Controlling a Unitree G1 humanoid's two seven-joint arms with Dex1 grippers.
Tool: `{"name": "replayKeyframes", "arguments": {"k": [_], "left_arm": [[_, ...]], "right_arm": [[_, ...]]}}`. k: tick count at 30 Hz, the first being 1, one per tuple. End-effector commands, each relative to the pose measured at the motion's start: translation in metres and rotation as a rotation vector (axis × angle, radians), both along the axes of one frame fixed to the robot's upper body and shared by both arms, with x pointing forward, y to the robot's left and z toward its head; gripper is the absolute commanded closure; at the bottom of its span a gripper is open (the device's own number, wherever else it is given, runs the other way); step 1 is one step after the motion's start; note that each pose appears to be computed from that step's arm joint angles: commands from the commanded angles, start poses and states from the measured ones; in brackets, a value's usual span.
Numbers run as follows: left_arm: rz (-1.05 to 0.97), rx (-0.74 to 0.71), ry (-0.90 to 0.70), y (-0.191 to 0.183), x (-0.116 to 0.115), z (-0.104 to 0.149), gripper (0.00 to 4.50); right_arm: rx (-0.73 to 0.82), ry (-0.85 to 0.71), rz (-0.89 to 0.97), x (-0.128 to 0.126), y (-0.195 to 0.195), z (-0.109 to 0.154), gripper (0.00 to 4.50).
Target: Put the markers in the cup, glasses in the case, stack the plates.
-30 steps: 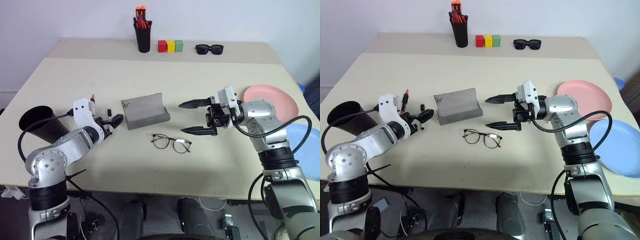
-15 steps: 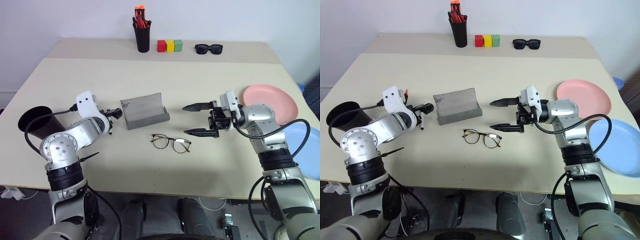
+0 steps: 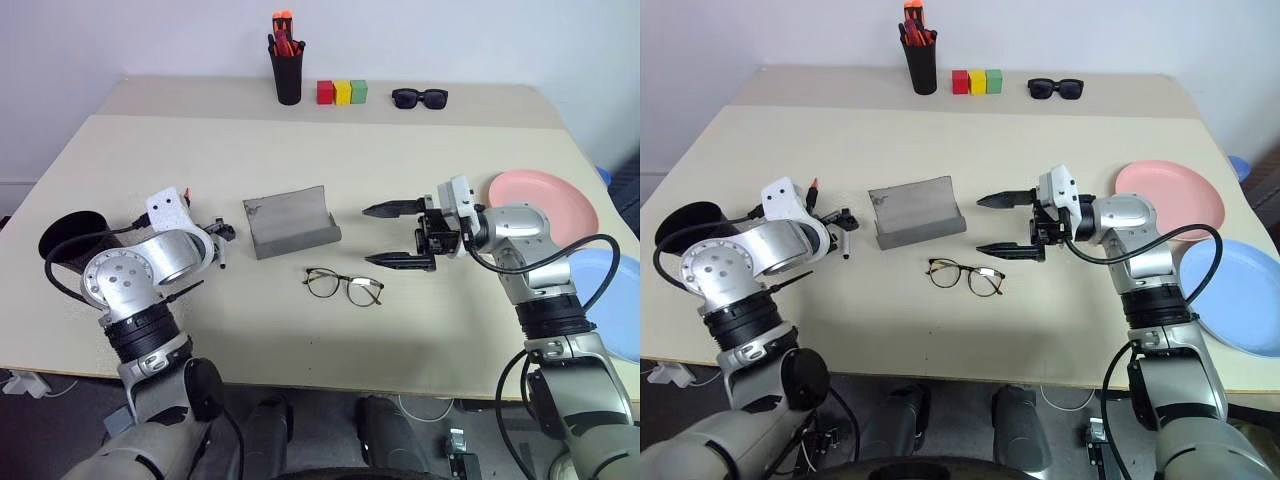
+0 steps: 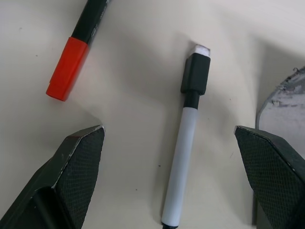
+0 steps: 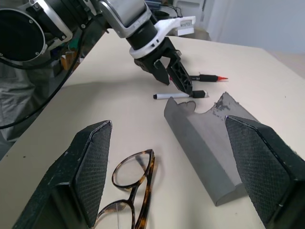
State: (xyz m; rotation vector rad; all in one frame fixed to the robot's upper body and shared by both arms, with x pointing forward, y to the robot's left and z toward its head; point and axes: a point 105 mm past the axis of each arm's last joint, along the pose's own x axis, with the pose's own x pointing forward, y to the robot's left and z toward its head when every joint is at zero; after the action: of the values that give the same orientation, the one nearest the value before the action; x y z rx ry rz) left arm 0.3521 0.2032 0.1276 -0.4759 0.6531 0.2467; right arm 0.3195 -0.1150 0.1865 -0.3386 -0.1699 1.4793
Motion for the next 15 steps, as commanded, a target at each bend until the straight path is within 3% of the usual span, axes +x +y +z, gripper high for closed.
{"name": "replayKeyframes", "arguments": {"k": [1,7,13,15], "left_arm": [[0.042,-0.015,0.000,0.003,0.003,0.010,0.00],[0.097,-0.078,0.052,0.000,0.009,0.020,0.00],[0.176,-0.050,0.132,0.008,0.016,0.034,0.00],[0.177,0.029,0.168,0.015,0.018,0.037,0.00]], "right_arm": [[0.024,-0.044,0.006,-0.003,0.002,0.012,0.64],[0.027,-0.044,-0.003,-0.003,0.003,0.012,0.64],[0.036,-0.046,-0.017,-0.002,0.002,0.013,0.64],[0.039,-0.045,-0.022,-0.002,0.002,0.013,0.64]]}}
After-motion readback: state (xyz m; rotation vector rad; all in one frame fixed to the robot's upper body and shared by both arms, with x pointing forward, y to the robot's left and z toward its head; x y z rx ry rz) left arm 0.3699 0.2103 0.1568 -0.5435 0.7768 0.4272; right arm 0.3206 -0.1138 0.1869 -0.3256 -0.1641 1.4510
